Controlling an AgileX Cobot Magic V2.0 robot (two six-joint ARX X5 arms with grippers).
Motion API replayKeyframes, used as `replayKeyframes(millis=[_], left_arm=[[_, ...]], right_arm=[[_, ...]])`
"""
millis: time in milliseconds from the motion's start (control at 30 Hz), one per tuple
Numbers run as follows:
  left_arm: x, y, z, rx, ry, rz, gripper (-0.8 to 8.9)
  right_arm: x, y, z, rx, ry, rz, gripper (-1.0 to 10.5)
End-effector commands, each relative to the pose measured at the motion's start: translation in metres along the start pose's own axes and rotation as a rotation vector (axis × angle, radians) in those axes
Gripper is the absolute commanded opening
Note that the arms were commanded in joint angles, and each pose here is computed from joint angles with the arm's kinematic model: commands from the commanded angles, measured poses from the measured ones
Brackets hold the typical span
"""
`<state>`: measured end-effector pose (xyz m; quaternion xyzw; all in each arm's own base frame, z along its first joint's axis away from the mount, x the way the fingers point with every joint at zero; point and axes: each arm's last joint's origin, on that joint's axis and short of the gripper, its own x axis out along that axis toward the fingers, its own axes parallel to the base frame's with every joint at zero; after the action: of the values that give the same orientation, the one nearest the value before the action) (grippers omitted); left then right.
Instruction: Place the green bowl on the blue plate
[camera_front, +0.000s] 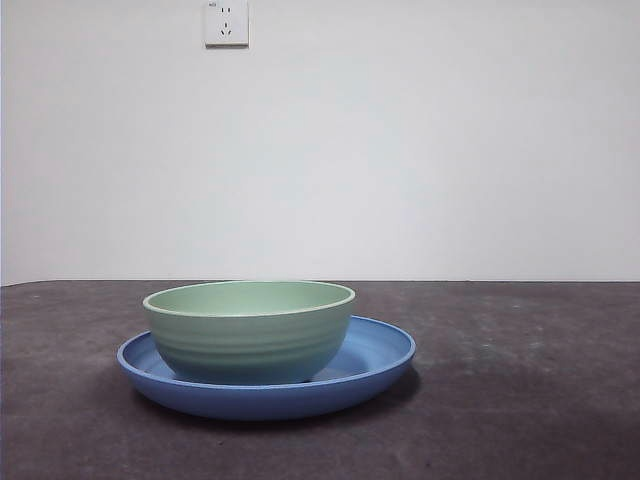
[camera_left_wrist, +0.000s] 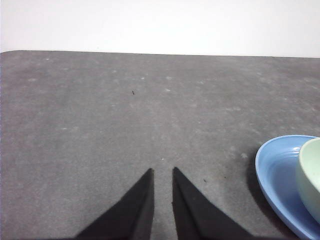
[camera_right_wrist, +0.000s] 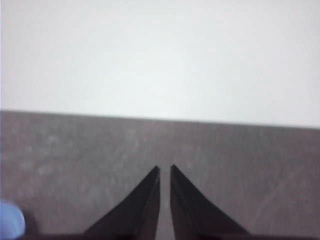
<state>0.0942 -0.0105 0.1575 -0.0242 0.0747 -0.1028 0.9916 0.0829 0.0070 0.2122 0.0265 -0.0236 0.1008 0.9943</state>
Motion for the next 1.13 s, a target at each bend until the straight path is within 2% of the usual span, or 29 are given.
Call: replayKeyframes(millis=[33, 200, 367, 733, 1133], left_arm=[[0.002, 0.001, -0.007, -0.005, 0.020, 0.003, 0.59], [0.002, 0.001, -0.007, -0.006, 0.021, 0.003, 0.59], [0.002, 0.001, -0.006, -0.005, 0.017, 0.003, 0.59], [0.002, 0.001, -0.006, -0.004, 0.010, 0.003, 0.59], [0.002, 0.001, -0.006, -0.004, 0.010, 0.003, 0.59]], right_arm=[[0.005, -0.003, -0.021, -0.015, 0.037, -0.016, 0.3], [0.010, -0.007, -0.057, -0.004, 0.162, -0.083, 0.3], [0.008, -0.009, -0.063, -0.035, 0.223, -0.154, 0.3], [0.009, -0.005, -0.063, -0.009, 0.223, -0.095, 0.3], [0.010, -0.005, -0.060, -0.013, 0.194, -0.114, 0.3]])
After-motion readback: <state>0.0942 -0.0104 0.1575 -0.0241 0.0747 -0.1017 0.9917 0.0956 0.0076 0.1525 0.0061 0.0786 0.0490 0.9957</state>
